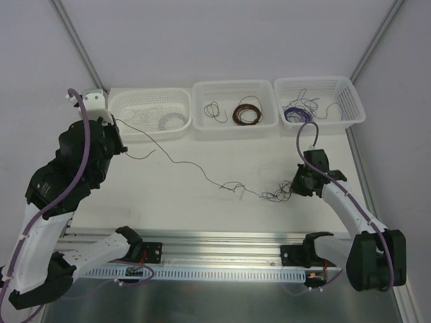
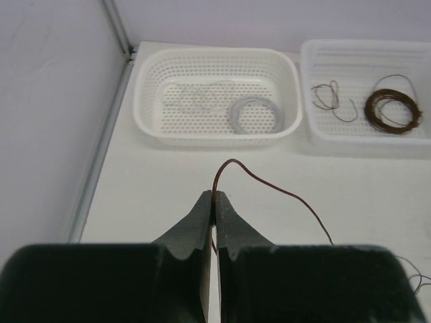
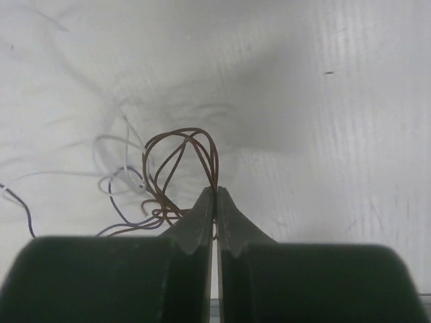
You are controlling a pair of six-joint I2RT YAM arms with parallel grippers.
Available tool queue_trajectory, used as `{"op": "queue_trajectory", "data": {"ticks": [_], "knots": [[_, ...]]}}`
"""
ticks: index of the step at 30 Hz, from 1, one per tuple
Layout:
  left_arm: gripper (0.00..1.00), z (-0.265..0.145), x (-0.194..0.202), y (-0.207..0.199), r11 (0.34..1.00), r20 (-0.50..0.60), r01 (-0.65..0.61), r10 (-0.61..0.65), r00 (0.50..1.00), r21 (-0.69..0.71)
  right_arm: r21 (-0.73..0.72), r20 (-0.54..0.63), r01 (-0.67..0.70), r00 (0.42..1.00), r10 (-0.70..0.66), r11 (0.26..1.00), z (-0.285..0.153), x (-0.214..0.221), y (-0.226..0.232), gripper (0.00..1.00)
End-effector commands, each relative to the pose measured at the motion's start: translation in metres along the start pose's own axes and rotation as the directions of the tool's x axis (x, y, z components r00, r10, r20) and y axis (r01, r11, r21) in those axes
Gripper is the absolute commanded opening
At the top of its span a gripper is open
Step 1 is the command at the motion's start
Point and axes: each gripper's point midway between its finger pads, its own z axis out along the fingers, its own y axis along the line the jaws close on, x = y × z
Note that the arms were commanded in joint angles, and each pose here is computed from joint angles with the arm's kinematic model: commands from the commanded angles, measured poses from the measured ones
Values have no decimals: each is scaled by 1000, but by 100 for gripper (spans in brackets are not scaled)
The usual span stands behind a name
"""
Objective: Untangle the cables
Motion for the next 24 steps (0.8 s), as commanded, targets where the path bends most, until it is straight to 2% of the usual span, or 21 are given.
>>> {"op": "queue_trajectory", "data": {"ticks": [1, 9, 12, 15, 16, 18, 20, 24], "knots": [[0, -4, -4, 43, 975, -10, -68, 67, 998, -212, -15, -23, -82, 996, 81, 997, -8, 2, -17, 1], [0, 3, 19, 81, 908, -134, -133, 86, 987, -396, -49, 30, -298, 954, 300, 953, -16, -13, -42, 1], [0, 11, 31, 77, 917, -169, -136, 77, 983, -376, -40, 87, -324, 941, 326, 945, -25, -25, -47, 1], [0, 16, 44, 103, 853, -245, -207, 96, 965, -480, 2, 153, -390, 910, 385, 921, -35, -38, -66, 1], [0, 13, 47, 118, 826, -260, -195, 61, 964, -529, -10, 169, -451, 879, 446, 892, -38, -43, -76, 1], [0, 14, 55, 124, 827, -272, -166, 16, 962, -538, -42, 191, -515, 837, 513, 856, -45, -52, -82, 1], [0, 14, 64, 138, 792, -297, -177, -6, 955, -584, -67, 210, -583, 785, 583, 810, -48, -59, -88, 1], [0, 20, 76, 146, 767, -343, -208, -17, 939, -607, -121, 223, -566, 785, 578, 815, -52, -71, -83, 1]]}}
